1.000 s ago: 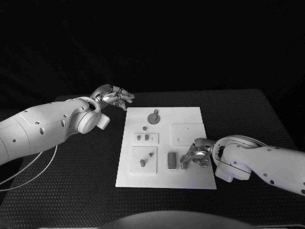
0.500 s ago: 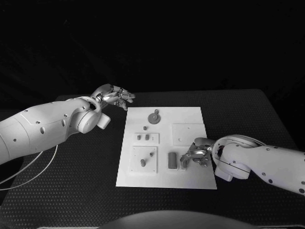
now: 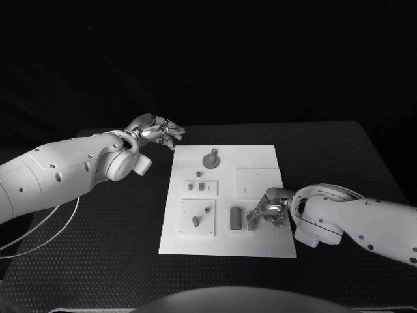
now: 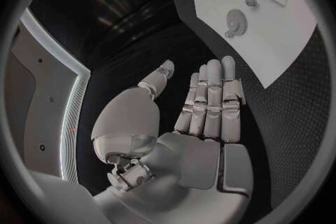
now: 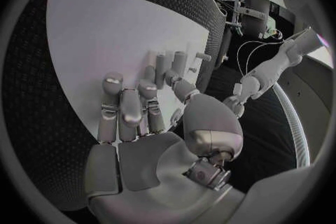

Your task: Assemble the parts on the task board

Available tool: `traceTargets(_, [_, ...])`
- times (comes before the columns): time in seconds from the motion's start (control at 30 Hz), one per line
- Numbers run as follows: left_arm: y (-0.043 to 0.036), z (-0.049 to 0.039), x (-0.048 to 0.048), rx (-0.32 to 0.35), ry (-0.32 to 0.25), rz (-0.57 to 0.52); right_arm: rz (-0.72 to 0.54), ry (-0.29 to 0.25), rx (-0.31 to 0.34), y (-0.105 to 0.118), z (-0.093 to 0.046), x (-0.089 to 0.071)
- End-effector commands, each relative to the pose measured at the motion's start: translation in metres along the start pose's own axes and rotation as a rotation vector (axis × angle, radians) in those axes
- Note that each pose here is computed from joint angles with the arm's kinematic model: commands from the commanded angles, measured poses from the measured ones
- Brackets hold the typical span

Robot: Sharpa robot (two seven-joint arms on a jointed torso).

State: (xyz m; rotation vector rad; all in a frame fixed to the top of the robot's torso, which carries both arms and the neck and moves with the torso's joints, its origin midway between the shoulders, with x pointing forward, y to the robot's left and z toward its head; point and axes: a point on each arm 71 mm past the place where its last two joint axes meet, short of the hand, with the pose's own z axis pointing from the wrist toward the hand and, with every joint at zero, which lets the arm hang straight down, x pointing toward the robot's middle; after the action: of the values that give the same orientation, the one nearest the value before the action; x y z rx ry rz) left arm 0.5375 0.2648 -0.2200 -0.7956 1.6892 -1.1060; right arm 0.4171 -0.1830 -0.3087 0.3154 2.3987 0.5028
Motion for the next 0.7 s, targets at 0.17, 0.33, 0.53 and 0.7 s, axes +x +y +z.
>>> traceTargets(0.17, [-0.002,0.0006,0.0022,0.01,0.015,-0.001,-0.009,0.033,-0.038,0.0057,-0.0003,0.0047])
traceTargets(0.33, [-0.0018,0.0004,0.0016,0.009,0.014,-0.001,-0.012,0.037,-0.044,0.0072,-0.0007,0.0057])
traceTargets(0.53, [-0.0018,0.0005,0.0018,0.009,0.014,-0.001,-0.011,0.03,-0.043,0.0066,-0.0004,0.0049])
traceTargets(0.7, [-0.0018,0.0006,0.0019,0.009,0.014,-0.001,-0.013,0.035,-0.044,0.0069,-0.0004,0.0053])
